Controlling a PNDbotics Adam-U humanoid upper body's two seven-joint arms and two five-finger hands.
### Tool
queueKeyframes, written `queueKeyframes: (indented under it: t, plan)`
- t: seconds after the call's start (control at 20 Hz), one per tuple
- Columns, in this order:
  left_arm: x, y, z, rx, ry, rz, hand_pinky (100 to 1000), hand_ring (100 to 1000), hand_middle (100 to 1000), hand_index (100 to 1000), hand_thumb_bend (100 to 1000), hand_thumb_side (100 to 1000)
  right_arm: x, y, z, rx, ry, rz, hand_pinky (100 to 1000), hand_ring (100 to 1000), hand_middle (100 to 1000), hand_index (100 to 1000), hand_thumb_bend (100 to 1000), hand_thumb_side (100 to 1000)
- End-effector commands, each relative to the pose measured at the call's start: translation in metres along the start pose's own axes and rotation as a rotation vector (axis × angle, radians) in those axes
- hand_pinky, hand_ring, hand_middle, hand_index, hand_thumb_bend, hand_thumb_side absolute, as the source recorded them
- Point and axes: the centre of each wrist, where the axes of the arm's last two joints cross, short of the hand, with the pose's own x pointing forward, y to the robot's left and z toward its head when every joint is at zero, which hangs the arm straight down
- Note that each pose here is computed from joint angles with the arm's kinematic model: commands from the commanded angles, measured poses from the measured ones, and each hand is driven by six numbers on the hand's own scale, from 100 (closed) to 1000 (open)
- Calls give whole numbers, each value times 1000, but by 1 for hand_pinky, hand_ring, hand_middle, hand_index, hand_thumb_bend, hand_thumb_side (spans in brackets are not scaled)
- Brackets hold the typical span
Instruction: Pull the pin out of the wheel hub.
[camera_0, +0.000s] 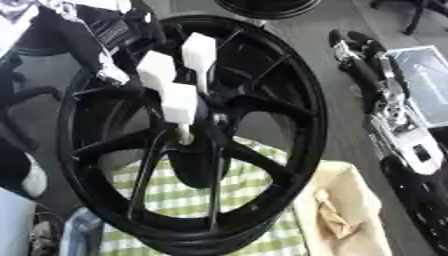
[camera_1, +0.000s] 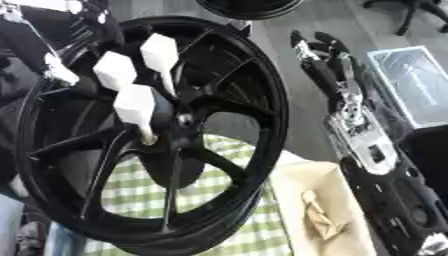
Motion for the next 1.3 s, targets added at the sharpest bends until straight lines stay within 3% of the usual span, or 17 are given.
queueKeyframes:
  t: [0.05, 0.65, 1.0, 1.3]
  plan:
    - [4, 12, 6, 19, 19, -57, 876, 858, 837, 852, 594, 362, 7, 0, -3, 7, -23, 4, 788, 758, 745, 859, 403, 506]
    - [0, 6, -6, -2, 5, -68, 875, 857, 825, 837, 525, 305, 6, 1, -4, 8, -21, 1, 789, 757, 743, 859, 399, 509]
    - [0, 4, -9, -1, -10, -54, 867, 846, 798, 807, 401, 255, 6, 1, -4, 8, -21, 0, 789, 757, 743, 860, 397, 511]
    - [0, 4, -9, 6, -20, -35, 858, 834, 779, 774, 357, 231, 6, 2, -5, 10, -22, -1, 790, 757, 743, 860, 395, 512]
